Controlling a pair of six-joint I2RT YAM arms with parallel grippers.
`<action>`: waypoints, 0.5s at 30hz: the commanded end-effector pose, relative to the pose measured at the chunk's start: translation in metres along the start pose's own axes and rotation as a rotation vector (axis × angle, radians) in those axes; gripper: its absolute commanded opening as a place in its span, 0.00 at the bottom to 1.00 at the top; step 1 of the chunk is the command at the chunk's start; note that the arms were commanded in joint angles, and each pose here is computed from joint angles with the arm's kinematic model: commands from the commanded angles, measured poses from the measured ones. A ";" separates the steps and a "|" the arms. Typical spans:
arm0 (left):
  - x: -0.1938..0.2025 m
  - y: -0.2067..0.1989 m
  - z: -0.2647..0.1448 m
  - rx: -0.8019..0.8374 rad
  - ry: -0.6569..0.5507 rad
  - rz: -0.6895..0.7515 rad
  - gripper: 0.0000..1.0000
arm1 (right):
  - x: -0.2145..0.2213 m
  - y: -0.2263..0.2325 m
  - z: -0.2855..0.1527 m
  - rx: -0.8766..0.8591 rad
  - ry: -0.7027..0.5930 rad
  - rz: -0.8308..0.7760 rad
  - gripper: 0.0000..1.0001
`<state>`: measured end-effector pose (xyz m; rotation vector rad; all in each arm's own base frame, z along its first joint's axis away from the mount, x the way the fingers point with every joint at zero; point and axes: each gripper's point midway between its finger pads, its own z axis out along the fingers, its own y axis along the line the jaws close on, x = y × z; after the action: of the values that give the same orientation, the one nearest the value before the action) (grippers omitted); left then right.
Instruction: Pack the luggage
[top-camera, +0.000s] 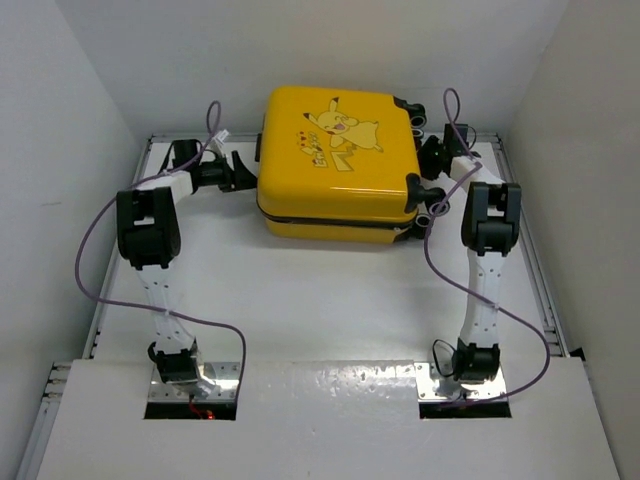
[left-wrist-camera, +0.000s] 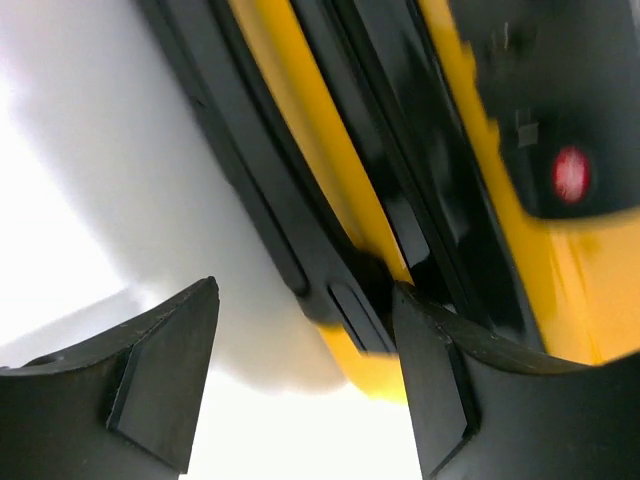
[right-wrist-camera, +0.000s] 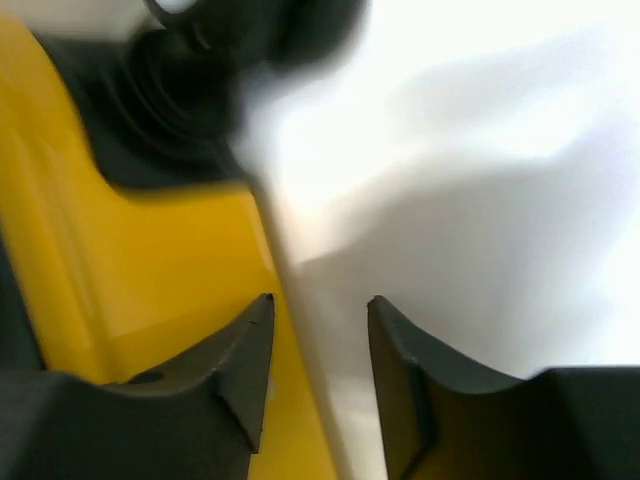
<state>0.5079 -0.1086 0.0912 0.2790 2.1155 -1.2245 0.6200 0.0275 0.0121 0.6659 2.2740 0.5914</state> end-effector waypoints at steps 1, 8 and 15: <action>-0.079 -0.005 -0.016 -0.184 -0.204 0.156 0.72 | 0.042 0.123 -0.057 -0.303 0.143 -0.106 0.46; -0.114 0.011 -0.016 -0.375 -0.221 0.266 0.70 | -0.006 0.037 -0.118 -0.144 0.079 -0.160 0.48; -0.105 0.046 0.016 -0.348 -0.194 0.164 0.66 | -0.023 0.045 -0.166 -0.176 0.083 -0.242 0.55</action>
<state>0.6088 -0.0659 0.1445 0.1762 2.0153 -0.6979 0.5420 -0.0011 0.1307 0.4146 2.2949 0.6555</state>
